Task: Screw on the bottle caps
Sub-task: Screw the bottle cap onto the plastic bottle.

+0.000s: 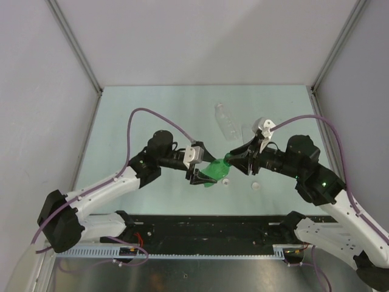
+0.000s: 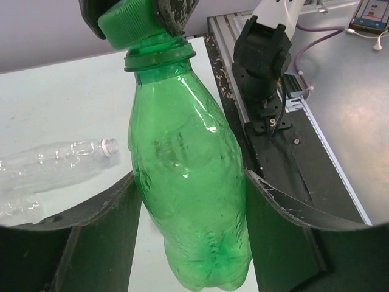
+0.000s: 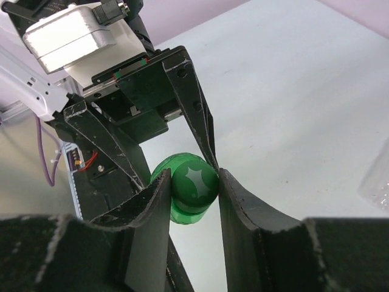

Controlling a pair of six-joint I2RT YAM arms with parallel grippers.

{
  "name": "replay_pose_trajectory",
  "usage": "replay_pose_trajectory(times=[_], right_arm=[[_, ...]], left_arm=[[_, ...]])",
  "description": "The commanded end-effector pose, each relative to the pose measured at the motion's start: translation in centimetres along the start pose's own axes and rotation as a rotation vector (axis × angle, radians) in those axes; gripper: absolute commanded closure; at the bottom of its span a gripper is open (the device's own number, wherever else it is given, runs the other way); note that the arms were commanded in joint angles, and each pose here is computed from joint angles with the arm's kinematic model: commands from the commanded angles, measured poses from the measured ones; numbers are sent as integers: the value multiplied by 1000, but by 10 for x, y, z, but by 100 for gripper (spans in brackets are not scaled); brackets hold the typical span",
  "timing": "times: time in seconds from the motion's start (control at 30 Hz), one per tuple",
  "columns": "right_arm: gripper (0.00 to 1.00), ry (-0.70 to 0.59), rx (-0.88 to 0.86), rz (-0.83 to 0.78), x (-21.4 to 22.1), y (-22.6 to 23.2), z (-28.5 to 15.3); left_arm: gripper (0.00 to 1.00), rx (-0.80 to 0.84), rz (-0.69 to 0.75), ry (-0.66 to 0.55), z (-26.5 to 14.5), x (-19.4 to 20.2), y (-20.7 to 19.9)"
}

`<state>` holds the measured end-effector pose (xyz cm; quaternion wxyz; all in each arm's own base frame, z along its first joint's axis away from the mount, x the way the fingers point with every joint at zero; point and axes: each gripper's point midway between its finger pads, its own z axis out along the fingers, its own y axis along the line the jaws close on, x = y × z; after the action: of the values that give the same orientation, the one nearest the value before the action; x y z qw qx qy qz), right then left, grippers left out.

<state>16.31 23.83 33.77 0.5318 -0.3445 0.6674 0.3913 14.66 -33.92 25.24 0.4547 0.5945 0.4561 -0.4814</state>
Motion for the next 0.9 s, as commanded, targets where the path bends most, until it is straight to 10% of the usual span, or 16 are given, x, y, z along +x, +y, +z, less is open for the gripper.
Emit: replay_pose_trajectory(times=[0.0, 0.87], right_arm=[[81, 105, -54, 31, 24, 8, 10], [100, -277, 174, 48, -67, -21, -5]], left_arm=[[100, -45, 156, -165, -4, -49, 5], [100, -122, -5, -214, 2, -25, 12]])
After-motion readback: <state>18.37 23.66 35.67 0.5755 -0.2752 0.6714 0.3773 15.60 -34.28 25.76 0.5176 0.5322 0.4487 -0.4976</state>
